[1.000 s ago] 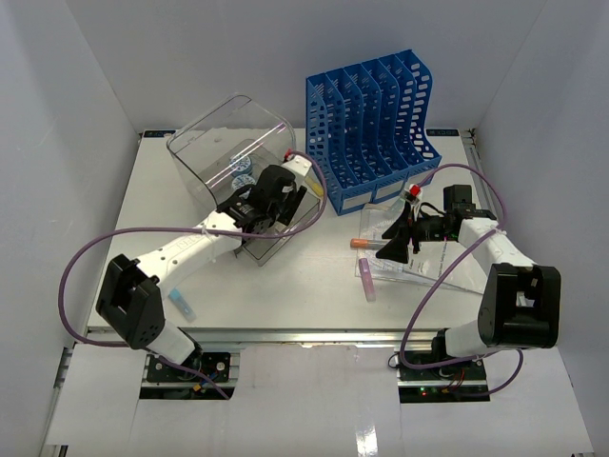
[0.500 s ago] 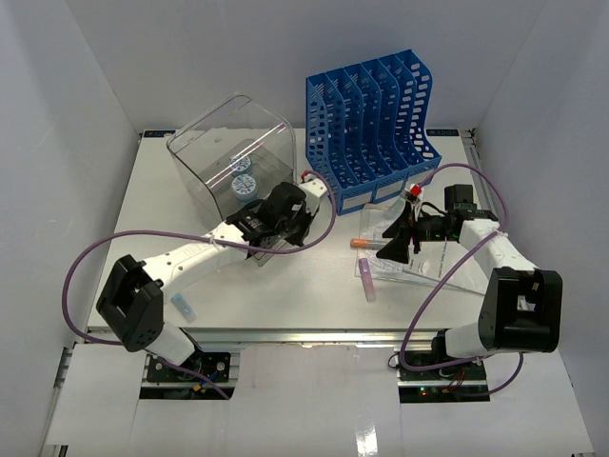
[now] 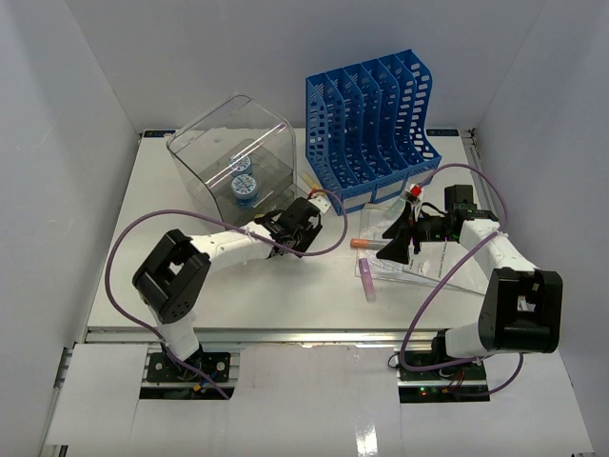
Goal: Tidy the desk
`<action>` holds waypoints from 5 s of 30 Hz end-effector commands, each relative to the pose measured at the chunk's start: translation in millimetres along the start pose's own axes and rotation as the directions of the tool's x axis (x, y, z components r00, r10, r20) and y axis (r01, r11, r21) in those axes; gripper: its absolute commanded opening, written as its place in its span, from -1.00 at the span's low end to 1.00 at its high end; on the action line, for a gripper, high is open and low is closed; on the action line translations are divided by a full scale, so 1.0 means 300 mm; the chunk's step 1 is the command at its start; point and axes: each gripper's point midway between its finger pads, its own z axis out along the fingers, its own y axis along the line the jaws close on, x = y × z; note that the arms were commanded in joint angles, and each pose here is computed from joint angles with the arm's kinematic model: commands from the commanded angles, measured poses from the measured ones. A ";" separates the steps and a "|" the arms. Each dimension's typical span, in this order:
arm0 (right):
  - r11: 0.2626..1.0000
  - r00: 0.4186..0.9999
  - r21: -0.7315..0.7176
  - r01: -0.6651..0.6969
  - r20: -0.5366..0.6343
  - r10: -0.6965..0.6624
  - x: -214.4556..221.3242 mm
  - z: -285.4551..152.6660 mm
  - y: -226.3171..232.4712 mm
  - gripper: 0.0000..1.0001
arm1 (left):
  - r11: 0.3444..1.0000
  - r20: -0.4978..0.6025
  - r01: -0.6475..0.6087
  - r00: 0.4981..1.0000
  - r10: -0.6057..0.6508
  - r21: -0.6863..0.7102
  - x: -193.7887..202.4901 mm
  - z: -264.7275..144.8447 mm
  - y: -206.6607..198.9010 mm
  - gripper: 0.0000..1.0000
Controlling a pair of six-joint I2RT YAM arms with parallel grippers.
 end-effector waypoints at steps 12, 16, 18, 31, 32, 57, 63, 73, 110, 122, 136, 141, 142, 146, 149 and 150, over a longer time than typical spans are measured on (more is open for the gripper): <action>0.998 0.997 -0.015 0.066 0.047 -0.066 -0.074 -0.016 0.018 0.81 | 0.935 -0.002 -0.019 1.000 0.019 -0.354 -0.111 0.057 0.315 0.60; 0.998 0.997 -0.015 0.066 0.047 -0.065 -0.073 -0.017 0.016 0.80 | 0.950 0.033 0.017 0.999 -0.007 -0.311 -0.128 0.038 0.292 0.58; 0.998 0.997 -0.016 0.063 0.046 -0.062 -0.071 -0.016 0.017 0.80 | 0.962 0.047 0.045 0.998 -0.033 -0.271 -0.116 0.031 0.261 0.53; 0.998 0.997 -0.011 0.064 0.043 -0.064 -0.064 -0.009 0.004 0.80 | 0.745 0.286 0.634 0.689 -0.666 0.208 -0.091 -0.258 0.062 -0.01; 0.999 0.998 -0.014 0.042 0.042 -0.041 -0.059 -0.001 0.010 0.81 | 0.729 0.280 0.640 0.673 -0.684 0.241 -0.083 -0.283 0.052 -0.01; 0.893 0.888 0.046 -0.447 0.146 0.437 -0.398 0.916 -0.036 1.00 | 0.642 0.526 0.620 0.397 -0.752 0.451 0.077 -0.952 0.301 0.82; 0.835 0.822 0.048 -0.548 0.217 0.527 -0.412 0.994 -0.115 0.62 | 0.620 0.528 0.647 0.370 -0.764 0.444 0.118 -0.950 0.316 0.86; 0.829 0.809 -0.023 -0.559 0.203 0.551 -0.345 1.048 -0.134 -0.12 | 0.609 0.514 0.660 0.370 -0.774 0.440 0.118 -0.937 0.311 0.91; 0.768 0.729 -0.107 -0.632 0.252 0.636 -0.249 0.894 -0.097 -0.84 | 0.595 0.464 0.654 0.391 -0.795 0.468 0.115 -0.876 0.255 0.93; 0.801 0.764 -0.100 -0.591 0.250 0.595 -0.262 0.851 -0.062 0.00 | 0.609 0.446 0.627 0.421 -0.790 0.486 0.117 -0.875 0.228 0.93; 0.795 0.766 -0.098 -0.599 0.220 0.604 -0.293 1.036 -0.163 0.31 | 0.600 0.445 0.628 0.410 -0.796 0.495 0.103 -0.863 0.223 0.95; 0.780 0.754 -0.107 -0.617 0.206 0.624 -0.271 1.076 -0.166 0.27 | 0.609 0.455 0.619 0.412 -0.789 0.496 0.091 -0.870 0.227 0.95; 0.777 0.750 -0.112 -0.619 0.206 0.628 -0.273 1.085 -0.169 0.25 | 0.613 0.457 0.616 0.416 -0.787 0.495 0.087 -0.873 0.227 0.95; 0.775 0.747 -0.121 -0.621 0.211 0.631 -0.287 1.111 -0.181 0.14 | 0.622 0.460 0.608 0.424 -0.780 0.494 0.073 -0.880 0.228 0.95; 0.763 0.734 -0.128 -0.633 0.212 0.645 -0.288 1.127 -0.189 0.07 | 0.622 0.464 0.605 0.420 -0.780 0.497 0.070 -0.886 0.231 0.95; 0.759 0.728 -0.135 -0.637 0.218 0.650 -0.291 1.129 -0.192 0.03 | 0.623 0.466 0.604 0.420 -0.779 0.497 0.071 -0.888 0.232 0.95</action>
